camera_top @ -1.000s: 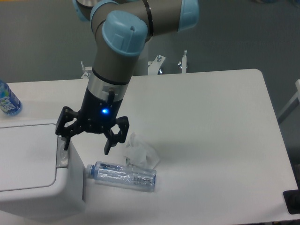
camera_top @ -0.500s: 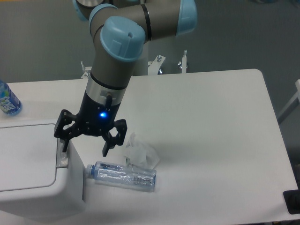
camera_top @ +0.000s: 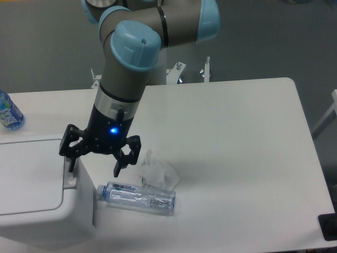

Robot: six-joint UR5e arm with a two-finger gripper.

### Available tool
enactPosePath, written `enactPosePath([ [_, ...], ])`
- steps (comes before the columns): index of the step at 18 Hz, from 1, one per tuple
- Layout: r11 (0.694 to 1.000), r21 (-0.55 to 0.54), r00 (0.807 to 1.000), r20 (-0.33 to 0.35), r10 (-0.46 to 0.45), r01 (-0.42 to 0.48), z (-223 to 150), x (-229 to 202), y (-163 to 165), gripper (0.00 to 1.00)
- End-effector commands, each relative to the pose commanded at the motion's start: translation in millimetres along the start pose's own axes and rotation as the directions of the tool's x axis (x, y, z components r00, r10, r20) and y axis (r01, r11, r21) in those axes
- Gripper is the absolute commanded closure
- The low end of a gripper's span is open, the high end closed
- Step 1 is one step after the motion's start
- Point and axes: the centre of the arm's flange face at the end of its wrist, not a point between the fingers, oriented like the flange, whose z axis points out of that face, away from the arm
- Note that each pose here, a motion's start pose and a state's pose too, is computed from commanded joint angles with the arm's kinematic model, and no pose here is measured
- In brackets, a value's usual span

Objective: Open the trash can
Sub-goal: 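Press down on the lid edge with the gripper finger to tilt it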

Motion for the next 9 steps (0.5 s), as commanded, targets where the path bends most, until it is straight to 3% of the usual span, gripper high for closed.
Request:
enactPosePath([
  [9,1.0,-0.006,1.0,0.003,-0.001,0.001,4.0,-2.3,0.5,0.0],
])
